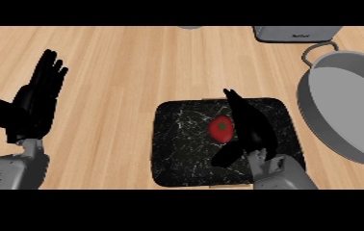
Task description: Pick the tomato from the tray and place it in the pot
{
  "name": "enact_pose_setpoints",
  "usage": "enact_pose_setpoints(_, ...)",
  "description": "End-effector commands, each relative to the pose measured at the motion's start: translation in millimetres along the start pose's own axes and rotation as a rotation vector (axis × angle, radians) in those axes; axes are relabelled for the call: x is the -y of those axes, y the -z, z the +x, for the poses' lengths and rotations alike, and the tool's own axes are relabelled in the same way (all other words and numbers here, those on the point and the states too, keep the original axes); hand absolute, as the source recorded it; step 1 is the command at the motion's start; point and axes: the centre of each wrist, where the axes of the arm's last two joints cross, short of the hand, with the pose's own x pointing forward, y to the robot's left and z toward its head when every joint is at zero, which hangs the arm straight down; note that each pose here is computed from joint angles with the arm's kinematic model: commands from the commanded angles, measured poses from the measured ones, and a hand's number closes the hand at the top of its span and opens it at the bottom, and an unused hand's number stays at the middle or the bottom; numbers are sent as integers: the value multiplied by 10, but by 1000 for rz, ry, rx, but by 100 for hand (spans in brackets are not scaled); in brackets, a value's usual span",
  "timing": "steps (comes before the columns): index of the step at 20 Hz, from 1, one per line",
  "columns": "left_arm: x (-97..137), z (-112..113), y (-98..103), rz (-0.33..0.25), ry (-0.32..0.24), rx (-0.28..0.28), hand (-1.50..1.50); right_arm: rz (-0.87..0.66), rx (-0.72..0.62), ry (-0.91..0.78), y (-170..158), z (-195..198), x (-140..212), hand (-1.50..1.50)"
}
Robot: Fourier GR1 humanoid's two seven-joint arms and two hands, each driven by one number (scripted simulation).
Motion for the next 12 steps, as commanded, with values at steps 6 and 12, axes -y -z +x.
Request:
enact_pose_setpoints(6,104,64,55,15,8,-17,0,6,-47,-22,218,-145,-267,-150)
enact_pose_setpoints(12,-91,-50,31,4,-2,-8,0,30,-49,-29,392,-92,-264,-150)
